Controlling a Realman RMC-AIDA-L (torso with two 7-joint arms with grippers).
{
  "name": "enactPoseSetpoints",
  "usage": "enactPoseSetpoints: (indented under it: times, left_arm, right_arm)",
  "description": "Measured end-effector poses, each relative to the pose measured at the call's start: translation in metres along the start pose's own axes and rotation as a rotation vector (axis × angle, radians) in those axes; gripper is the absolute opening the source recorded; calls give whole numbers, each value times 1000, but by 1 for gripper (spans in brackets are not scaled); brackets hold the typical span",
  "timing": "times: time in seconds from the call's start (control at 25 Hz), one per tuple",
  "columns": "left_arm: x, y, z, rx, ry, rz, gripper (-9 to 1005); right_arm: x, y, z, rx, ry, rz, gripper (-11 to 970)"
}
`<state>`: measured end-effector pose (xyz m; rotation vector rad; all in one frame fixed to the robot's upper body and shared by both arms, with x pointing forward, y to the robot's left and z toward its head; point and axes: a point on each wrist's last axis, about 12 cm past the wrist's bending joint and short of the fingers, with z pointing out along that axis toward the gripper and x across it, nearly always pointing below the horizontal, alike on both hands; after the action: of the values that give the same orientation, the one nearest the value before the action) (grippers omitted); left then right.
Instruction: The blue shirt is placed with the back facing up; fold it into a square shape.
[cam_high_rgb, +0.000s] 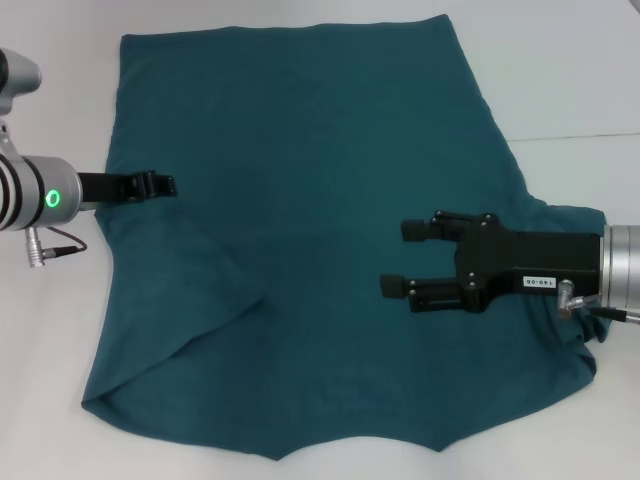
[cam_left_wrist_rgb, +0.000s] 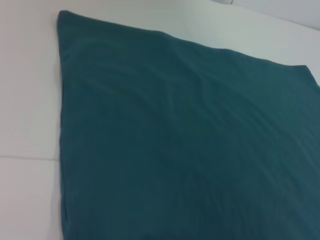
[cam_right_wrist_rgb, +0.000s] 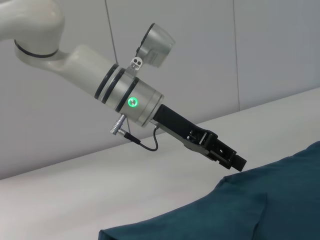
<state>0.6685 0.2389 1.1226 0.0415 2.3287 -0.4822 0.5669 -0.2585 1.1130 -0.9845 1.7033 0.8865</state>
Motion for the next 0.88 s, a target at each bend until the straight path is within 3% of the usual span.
enactPoseSetpoints:
  times: [0.28,0.48,0.6,0.88]
  left_arm:
    - [3,5,-1,-5,5,11,580]
    - [7,15,-14,64,18,29,609]
    - [18,30,-50,278,-35,78,612]
    - [37,41,-88,534,-50,182,601]
  right_arm:
    - [-1,-1,-1,8,-4,-1,896]
    - [-7,-9,-14,67,-31,55,895]
    - [-13,-17,-35,153,-41,121,895]
    - [-42,-18,-90,340,89,179,894]
